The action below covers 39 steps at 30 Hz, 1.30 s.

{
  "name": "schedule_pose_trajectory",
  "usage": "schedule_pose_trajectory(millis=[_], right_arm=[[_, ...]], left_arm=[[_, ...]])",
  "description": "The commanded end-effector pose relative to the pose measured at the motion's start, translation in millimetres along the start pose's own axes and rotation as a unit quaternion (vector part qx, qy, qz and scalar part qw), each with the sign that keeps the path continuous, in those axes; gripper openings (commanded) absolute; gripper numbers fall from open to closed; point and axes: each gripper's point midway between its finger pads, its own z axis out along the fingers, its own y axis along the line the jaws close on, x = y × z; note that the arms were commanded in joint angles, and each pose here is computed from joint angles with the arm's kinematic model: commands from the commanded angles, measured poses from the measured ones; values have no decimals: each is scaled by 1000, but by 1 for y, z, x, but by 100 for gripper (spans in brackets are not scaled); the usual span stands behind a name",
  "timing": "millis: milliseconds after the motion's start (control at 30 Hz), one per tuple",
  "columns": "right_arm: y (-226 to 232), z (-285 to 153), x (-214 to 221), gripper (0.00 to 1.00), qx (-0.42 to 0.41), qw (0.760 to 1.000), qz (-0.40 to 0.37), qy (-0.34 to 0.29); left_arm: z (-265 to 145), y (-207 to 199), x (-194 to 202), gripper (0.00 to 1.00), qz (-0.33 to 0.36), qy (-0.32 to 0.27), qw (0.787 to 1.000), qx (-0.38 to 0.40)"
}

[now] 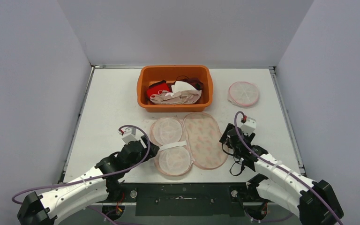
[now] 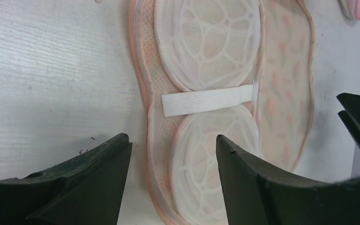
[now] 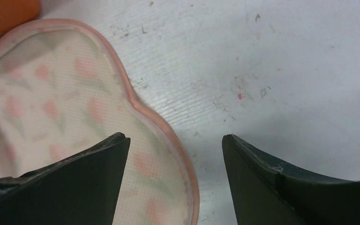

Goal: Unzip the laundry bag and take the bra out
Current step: Close the laundry bag at the center of the board.

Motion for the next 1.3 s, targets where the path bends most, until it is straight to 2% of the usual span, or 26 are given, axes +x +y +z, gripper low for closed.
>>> schedule_pose_trajectory(millis=[0,500,700,900,1000,1067,1133,1267], right_arm=[[3,15,4,72,15,1000,14,6],[2,23,31,66,13,998,-6,55],[0,17,47,73,11,996,12,85],[-8,18,74,72,31,989,11,142],[-10,16,81,60,31,987,16,155],[-13,16,87,39,36,986,11,165],[-14,16,93,24,35,984,12,177],[-11,15,85,6,31,986,17,166]], left_arm=[[2,-23,-10,64,-22,-18,999,35],[7,-23,-4,63,-30,-14,999,39],[7,-30,-7,63,-26,-14,999,43],[8,-37,-9,63,-29,-16,998,52],[9,-40,-11,63,-24,-18,998,50],[10,-41,-12,63,-26,-20,998,53],[11,-42,-10,63,-30,-17,998,57],[12,-43,-7,63,-32,-12,998,59]])
